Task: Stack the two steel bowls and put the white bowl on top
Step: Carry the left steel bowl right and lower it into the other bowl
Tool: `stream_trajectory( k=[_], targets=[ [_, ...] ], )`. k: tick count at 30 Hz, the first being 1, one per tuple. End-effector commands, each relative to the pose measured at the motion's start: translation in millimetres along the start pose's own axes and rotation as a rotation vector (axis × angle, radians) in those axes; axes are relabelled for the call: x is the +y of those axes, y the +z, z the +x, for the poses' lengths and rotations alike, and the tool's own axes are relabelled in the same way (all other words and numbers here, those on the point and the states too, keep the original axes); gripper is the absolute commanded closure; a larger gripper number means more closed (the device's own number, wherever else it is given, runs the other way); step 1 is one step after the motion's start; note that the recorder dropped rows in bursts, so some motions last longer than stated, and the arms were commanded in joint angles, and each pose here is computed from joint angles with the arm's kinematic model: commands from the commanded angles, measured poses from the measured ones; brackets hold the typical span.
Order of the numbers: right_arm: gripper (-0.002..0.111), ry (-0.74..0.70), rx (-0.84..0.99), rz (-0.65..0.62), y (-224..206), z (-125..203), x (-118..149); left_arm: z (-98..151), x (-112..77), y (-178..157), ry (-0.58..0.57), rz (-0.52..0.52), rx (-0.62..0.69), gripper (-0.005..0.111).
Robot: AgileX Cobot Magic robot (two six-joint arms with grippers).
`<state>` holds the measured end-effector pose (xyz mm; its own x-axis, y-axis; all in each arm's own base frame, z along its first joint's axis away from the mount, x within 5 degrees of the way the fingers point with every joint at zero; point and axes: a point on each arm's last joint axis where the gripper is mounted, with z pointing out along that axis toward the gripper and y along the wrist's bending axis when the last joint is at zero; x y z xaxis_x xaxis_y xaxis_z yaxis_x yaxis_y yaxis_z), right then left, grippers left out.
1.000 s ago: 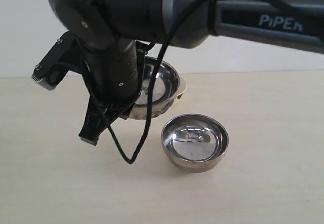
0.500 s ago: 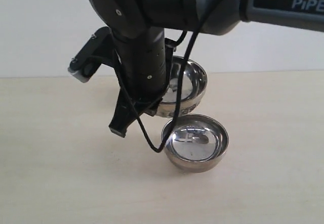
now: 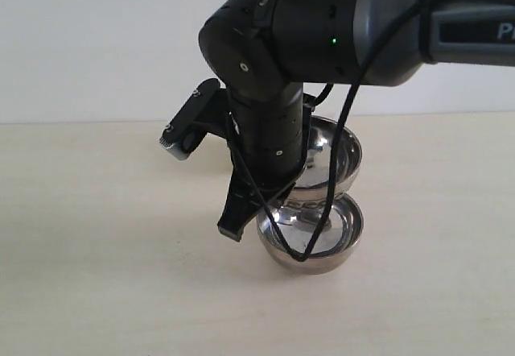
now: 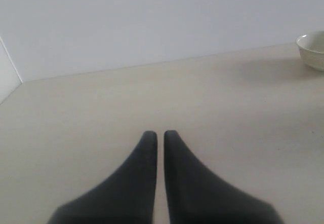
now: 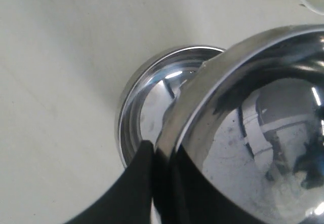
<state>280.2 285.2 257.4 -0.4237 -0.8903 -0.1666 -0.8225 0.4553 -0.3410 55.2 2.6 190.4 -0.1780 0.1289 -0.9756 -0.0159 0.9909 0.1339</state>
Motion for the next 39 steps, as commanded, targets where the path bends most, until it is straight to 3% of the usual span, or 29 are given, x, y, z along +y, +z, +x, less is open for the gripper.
stream_trajectory(
  k=[1,13,27,39],
  targets=[
    [0.108,0.004,-0.021,0.007,1,4,-2,0,-0.1,0,-0.017,-0.002,-0.008,0.103],
    [0.108,0.029,-0.029,-0.025,8,3,-1,0,-0.1,0,-0.017,-0.002,-0.008,0.103],
    [0.108,0.048,0.005,-0.047,47,16,-3,0,-0.1,0,-0.017,-0.002,-0.008,0.103],
    [0.108,0.061,-0.051,-0.092,62,20,9,0,-0.1,0,-0.017,-0.002,-0.008,0.103]
  ],
)
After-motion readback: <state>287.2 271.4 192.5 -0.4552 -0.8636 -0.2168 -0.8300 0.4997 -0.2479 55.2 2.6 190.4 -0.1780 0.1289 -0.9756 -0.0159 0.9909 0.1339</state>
